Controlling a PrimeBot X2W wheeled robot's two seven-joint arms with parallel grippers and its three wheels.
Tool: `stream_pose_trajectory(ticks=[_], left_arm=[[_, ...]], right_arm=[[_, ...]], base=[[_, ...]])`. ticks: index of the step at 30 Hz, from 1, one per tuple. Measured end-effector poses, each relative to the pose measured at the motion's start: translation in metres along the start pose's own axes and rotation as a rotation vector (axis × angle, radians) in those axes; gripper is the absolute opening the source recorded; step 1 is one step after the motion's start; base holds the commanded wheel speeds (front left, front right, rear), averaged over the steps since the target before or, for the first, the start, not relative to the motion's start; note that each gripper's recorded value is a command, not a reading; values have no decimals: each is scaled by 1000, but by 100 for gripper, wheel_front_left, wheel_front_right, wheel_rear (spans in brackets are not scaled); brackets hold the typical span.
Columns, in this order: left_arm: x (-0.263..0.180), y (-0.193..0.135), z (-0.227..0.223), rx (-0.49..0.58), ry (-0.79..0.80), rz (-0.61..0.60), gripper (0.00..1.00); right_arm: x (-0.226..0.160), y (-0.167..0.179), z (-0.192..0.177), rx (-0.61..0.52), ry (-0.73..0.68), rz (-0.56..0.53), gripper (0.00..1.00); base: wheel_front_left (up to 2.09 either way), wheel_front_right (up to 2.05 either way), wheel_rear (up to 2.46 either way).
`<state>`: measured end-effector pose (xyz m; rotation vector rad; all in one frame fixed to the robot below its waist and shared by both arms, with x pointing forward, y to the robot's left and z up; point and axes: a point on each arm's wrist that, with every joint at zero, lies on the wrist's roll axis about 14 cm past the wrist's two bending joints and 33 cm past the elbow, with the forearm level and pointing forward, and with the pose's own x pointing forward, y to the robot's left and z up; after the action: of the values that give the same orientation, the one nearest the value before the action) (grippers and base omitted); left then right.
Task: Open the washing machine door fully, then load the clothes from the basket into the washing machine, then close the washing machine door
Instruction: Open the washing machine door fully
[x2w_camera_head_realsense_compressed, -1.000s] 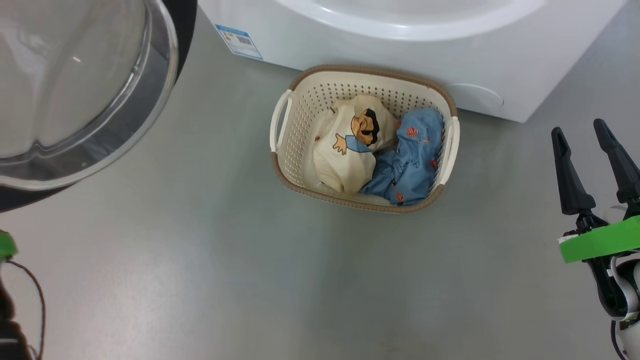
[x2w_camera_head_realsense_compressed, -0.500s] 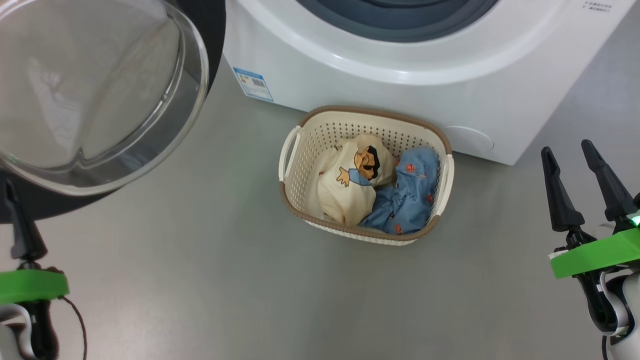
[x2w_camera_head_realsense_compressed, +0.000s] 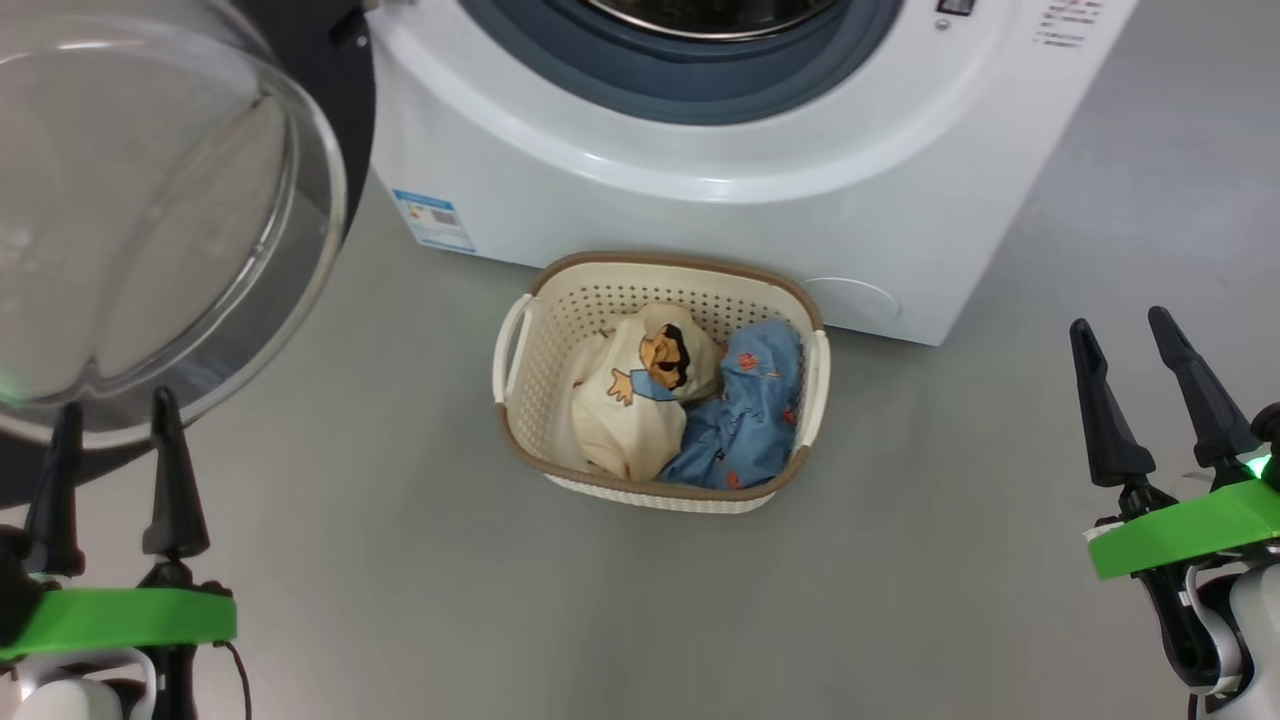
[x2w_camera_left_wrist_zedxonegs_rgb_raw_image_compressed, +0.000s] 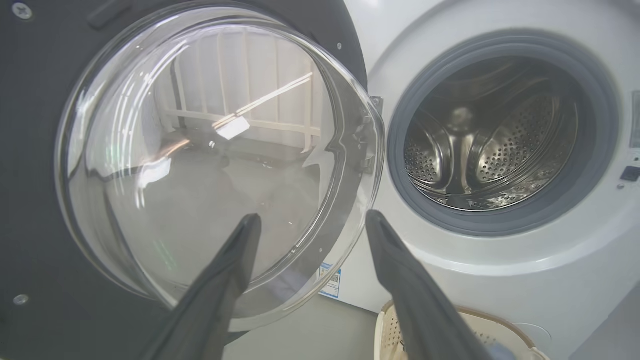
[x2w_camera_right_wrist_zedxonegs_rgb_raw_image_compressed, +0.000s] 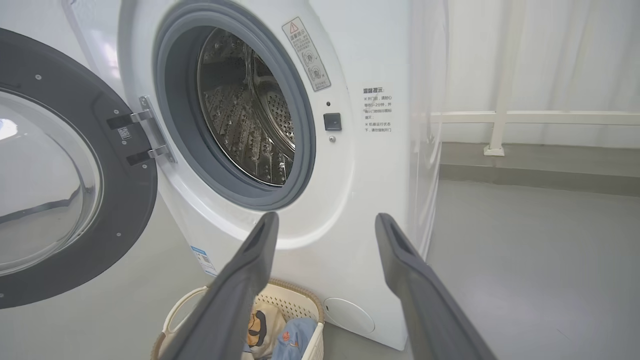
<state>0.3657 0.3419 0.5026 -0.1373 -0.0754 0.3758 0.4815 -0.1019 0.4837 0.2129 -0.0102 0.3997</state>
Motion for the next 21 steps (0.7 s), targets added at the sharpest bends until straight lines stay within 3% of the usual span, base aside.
stream_pose_trajectory(ticks=[21], left_arm=[[23,-127,-13,-41,5,-358,100]], right_arm=[[-69,-63,31,-26,-56,-239,100]], base=[[0,0,0]])
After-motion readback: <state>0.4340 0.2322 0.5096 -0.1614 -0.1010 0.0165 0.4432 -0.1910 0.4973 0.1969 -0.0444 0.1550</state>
